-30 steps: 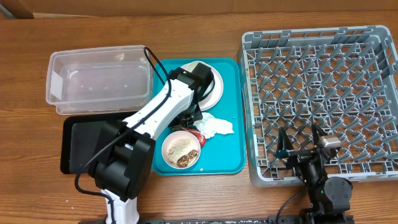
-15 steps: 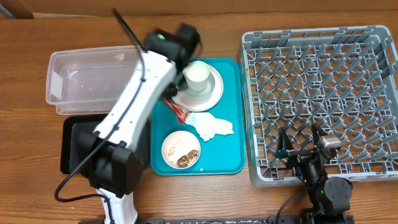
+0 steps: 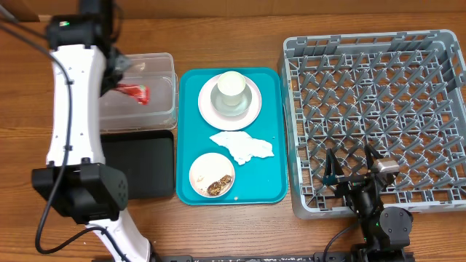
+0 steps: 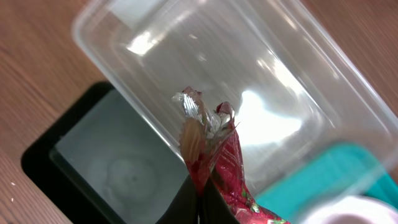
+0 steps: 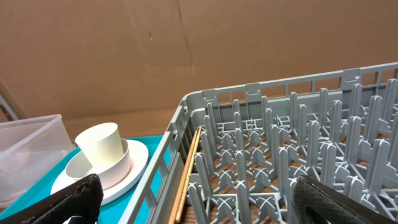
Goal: Sort waste into correct bins and load items into the dishwasher
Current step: 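Carry the wrapper left and drop it into the clear bin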
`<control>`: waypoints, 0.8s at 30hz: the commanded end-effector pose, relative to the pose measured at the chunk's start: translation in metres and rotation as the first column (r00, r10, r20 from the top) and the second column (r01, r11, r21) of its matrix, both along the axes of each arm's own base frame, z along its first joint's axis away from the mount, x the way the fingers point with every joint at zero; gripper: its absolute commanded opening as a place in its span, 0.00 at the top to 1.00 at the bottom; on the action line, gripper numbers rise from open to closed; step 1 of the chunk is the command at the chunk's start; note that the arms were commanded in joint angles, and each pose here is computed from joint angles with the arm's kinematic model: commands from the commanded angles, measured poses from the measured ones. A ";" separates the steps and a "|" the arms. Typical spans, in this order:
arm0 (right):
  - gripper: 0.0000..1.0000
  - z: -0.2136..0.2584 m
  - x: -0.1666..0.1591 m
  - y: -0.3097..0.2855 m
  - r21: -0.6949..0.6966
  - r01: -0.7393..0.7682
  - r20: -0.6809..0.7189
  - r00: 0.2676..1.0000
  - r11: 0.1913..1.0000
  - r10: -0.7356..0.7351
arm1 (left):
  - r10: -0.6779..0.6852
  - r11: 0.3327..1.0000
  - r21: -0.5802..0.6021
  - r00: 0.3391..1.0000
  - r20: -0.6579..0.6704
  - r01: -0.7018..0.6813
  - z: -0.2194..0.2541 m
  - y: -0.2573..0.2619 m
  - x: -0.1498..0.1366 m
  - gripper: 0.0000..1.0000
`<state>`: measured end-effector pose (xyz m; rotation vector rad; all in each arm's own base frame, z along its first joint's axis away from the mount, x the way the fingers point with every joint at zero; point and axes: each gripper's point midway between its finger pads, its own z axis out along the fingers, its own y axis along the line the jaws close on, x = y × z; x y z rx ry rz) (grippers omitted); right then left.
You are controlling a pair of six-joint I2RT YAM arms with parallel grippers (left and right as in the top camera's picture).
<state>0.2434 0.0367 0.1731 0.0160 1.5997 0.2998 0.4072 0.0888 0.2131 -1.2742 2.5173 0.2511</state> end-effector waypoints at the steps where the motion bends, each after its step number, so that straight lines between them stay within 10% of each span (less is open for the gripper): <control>1: 0.00 -0.002 0.000 -0.001 0.001 0.006 0.004 1.000 1.000 -0.006 | 0.033 0.999 -0.016 0.999 -0.027 -0.033 -0.014 0.013 -0.005 0.96; 8: 0.00 -0.002 0.000 -0.001 0.001 0.006 0.004 1.000 1.000 -0.006 | 0.064 0.998 -0.015 0.995 -0.079 -0.066 -0.056 0.027 -0.012 0.96; 15: 0.00 -0.002 0.000 -0.001 0.001 0.006 0.004 1.000 1.000 -0.006 | 0.055 0.998 -0.004 0.996 -0.076 -0.055 -0.068 0.033 -0.009 0.72; 24: 0.00 -0.002 0.000 -0.001 0.001 0.006 0.004 1.000 1.000 -0.006 | -0.191 0.974 -0.131 0.981 -0.020 0.187 -0.048 -0.012 0.007 0.72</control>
